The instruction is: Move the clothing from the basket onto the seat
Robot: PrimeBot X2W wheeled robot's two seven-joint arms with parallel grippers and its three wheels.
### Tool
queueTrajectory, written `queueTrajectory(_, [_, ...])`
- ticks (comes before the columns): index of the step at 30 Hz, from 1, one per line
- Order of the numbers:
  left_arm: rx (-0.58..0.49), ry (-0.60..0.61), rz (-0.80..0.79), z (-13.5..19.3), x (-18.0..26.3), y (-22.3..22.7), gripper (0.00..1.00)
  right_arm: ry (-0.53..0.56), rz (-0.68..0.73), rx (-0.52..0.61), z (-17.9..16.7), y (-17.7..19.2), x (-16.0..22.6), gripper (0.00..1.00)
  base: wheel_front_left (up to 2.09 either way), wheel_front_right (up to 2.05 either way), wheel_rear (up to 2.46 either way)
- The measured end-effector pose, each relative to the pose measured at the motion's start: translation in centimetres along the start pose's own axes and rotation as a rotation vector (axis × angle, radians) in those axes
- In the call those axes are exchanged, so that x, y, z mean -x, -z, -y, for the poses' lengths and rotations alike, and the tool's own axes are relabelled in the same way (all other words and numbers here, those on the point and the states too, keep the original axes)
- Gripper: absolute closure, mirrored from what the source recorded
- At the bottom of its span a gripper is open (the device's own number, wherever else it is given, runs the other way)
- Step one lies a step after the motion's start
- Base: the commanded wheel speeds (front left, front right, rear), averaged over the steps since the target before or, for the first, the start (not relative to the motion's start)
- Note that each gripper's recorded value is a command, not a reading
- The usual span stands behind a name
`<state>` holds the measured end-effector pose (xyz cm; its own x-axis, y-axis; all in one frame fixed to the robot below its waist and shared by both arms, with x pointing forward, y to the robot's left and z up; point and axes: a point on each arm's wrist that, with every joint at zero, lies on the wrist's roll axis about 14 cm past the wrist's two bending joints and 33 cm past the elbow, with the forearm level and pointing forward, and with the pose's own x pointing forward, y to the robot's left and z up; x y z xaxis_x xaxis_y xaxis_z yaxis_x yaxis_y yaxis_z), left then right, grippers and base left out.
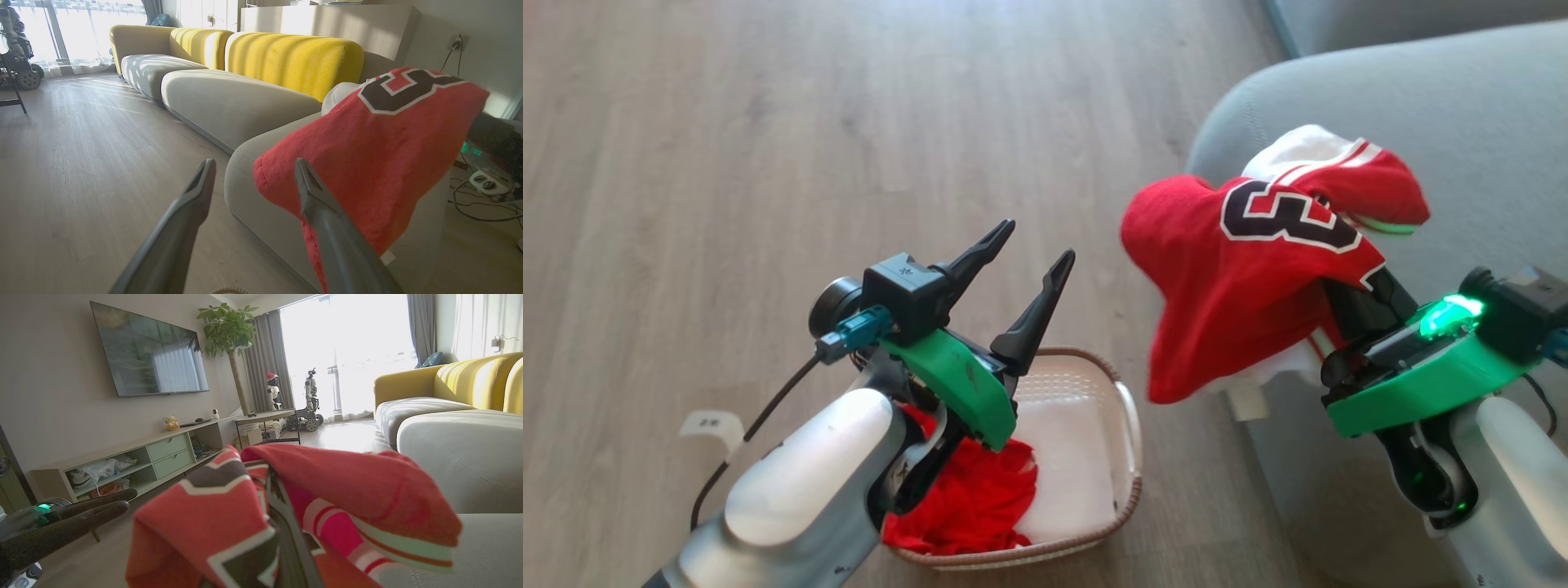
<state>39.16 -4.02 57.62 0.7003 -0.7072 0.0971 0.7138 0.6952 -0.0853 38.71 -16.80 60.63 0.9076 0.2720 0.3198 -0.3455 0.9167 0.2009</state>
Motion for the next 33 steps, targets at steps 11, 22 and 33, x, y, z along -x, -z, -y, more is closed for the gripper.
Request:
queueTrajectory(11, [0.027,0.221,-0.058,5.3,-3.3,2.1,0.00,0.155,0.047,0.064,4.0,-2.8,4.0,1.00,0.00,0.00,0.00])
queueTrajectory(22, [0.046,0.411,-0.083,10.2,-6.3,3.0,0.00,0.301,0.084,0.142,6.8,-5.6,8.2,1.00,0.00,0.00,0.00])
queueTrajectory(33, [0.086,0.531,-0.090,13.0,-8.1,4.1,0.00,0.396,0.093,0.187,8.5,-6.8,10.1,1.00,0.00,0.00,0.00])
